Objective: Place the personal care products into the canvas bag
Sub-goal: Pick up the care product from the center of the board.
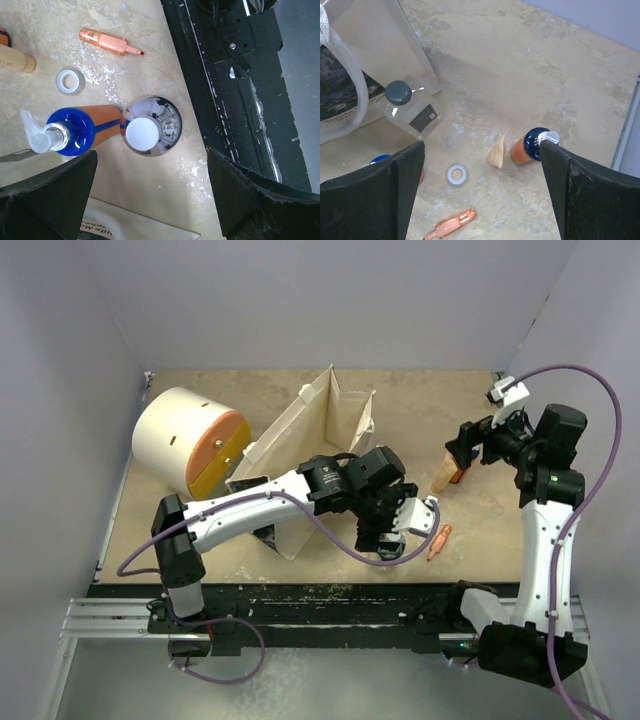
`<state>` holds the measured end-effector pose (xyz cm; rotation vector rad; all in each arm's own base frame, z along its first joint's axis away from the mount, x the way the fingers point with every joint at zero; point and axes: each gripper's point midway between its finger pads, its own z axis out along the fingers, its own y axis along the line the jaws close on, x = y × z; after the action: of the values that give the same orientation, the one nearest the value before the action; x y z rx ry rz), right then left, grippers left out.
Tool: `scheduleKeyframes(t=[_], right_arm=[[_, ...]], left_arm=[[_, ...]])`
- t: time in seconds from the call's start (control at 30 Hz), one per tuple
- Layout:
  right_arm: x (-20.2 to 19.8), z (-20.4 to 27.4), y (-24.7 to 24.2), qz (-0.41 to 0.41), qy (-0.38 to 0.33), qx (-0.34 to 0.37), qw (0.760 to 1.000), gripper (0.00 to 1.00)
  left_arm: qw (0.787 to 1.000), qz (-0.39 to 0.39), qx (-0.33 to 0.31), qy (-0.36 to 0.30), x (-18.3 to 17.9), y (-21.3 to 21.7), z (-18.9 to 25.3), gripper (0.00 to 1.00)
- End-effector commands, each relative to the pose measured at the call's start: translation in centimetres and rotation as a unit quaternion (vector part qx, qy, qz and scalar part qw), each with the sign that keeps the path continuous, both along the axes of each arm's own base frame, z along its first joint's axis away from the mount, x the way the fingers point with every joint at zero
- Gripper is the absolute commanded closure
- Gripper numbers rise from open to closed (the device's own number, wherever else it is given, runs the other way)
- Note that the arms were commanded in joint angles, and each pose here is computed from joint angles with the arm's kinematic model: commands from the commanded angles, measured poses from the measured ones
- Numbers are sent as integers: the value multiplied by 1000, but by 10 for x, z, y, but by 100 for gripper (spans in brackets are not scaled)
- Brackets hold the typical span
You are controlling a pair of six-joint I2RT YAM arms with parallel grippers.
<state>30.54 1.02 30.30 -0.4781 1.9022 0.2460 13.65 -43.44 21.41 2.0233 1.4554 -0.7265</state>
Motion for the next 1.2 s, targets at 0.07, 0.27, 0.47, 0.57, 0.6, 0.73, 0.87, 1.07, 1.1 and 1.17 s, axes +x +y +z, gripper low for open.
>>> scheduleKeyframes(t=[0.07,0.27,0.47,0.57,0.6,0.73,0.87,1.07,1.1,1.17], right_arm=[[-3,4,1,4,-16,5,1000,1],[-4,6,3,10,-17,9,1000,1],[-6,5,3,10,-18,11,1000,1],[-7,6,5,15,-21,13,1000,1],[-7,6,5,16,-20,13,1000,1],[-7,6,5,15,-19,14,1000,1],[-7,6,5,16,-19,15,1000,1],[-8,6,5,15,-19,15,1000,0],[-8,5,5,16,-19,16,1000,0],[-8,6,6,16,-19,16,1000,0]], left_arm=[[1000,-3,-6,1,5,-15,-15,8],[1000,-4,7,18,4,-21,-39,13],[999,-10,9,31,2,-27,-48,25],[999,-11,14,28,3,-27,-52,32],[999,-12,15,28,3,-27,-54,34],[999,-14,20,26,3,-26,-58,41],[999,-16,22,26,3,-26,-60,47],[999,-25,21,29,2,-27,-57,60],[999,-27,20,31,0,-27,-55,63],[999,-34,16,34,-2,-27,-49,69]])
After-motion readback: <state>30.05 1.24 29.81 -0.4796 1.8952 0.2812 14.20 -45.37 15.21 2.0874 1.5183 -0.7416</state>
